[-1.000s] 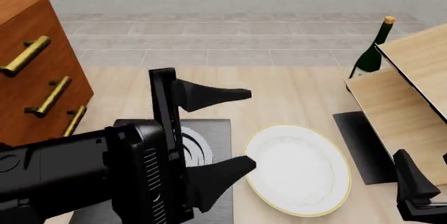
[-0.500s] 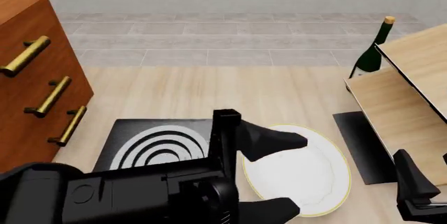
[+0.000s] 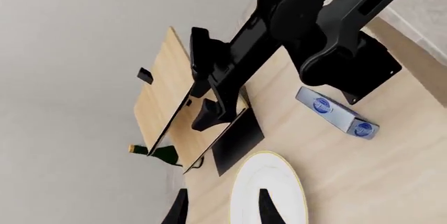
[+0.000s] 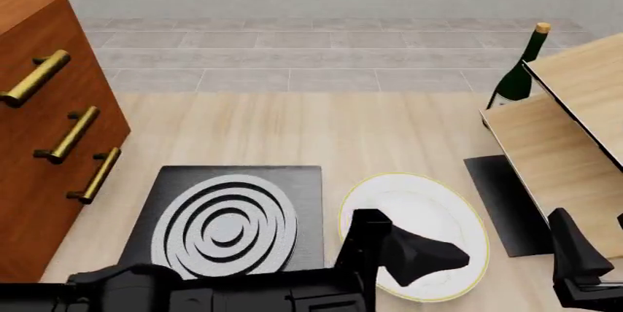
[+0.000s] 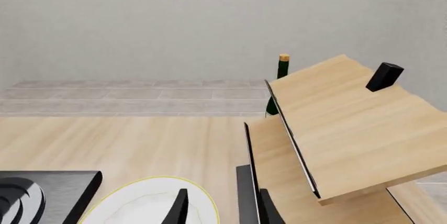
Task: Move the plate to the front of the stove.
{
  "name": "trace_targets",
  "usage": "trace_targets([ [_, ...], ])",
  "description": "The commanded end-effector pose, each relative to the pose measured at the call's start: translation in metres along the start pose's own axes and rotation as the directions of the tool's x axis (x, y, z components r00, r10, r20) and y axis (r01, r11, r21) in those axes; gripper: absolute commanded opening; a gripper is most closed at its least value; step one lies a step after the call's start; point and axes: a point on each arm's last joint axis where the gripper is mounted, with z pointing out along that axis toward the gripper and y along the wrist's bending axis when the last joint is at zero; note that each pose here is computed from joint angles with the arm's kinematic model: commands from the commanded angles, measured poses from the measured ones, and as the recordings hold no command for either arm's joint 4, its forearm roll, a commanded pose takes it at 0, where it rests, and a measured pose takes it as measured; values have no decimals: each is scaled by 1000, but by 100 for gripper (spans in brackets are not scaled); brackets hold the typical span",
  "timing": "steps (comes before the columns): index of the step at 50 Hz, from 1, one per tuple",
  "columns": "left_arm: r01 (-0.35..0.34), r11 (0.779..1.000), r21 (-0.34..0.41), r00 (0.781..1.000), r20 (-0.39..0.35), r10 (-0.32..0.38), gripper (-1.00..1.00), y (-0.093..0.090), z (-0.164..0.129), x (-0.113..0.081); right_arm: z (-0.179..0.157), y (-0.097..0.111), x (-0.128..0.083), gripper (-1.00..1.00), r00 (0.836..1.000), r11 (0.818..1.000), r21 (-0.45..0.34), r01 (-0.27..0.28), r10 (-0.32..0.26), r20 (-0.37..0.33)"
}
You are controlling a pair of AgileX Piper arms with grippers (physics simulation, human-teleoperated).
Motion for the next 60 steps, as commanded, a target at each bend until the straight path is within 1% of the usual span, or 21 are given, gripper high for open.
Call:
trace_targets([
  [1,-11,999,45,1000,3,11,100,-18,15,1,0,0,0,100,1000,1000,0,0,0,0],
  [12,-19,997,73,1000,7,19,100,-28,26,1,0,0,0,100,1000,1000,0,0,0,0],
  [25,-32,995,93,999,-10,33,100,-41,31,10,0,0,0,100,1000,1000,0,0,0,0],
  [33,-39,994,98,999,-15,41,100,-45,34,13,0,0,0,100,1000,1000,0,0,0,0],
  [42,-49,994,102,997,-47,54,100,-54,39,28,0,0,0,100,1000,1000,0,0,0,0],
  [45,-53,993,109,997,-51,59,100,-57,42,30,0,0,0,100,1000,1000,0,0,0,0],
  [56,-66,991,120,995,-65,74,100,-62,47,37,0,0,0,100,1000,1000,0,0,0,0],
  [60,-70,989,127,994,-78,80,100,-65,49,42,0,0,0,100,1000,1000,0,0,0,0],
])
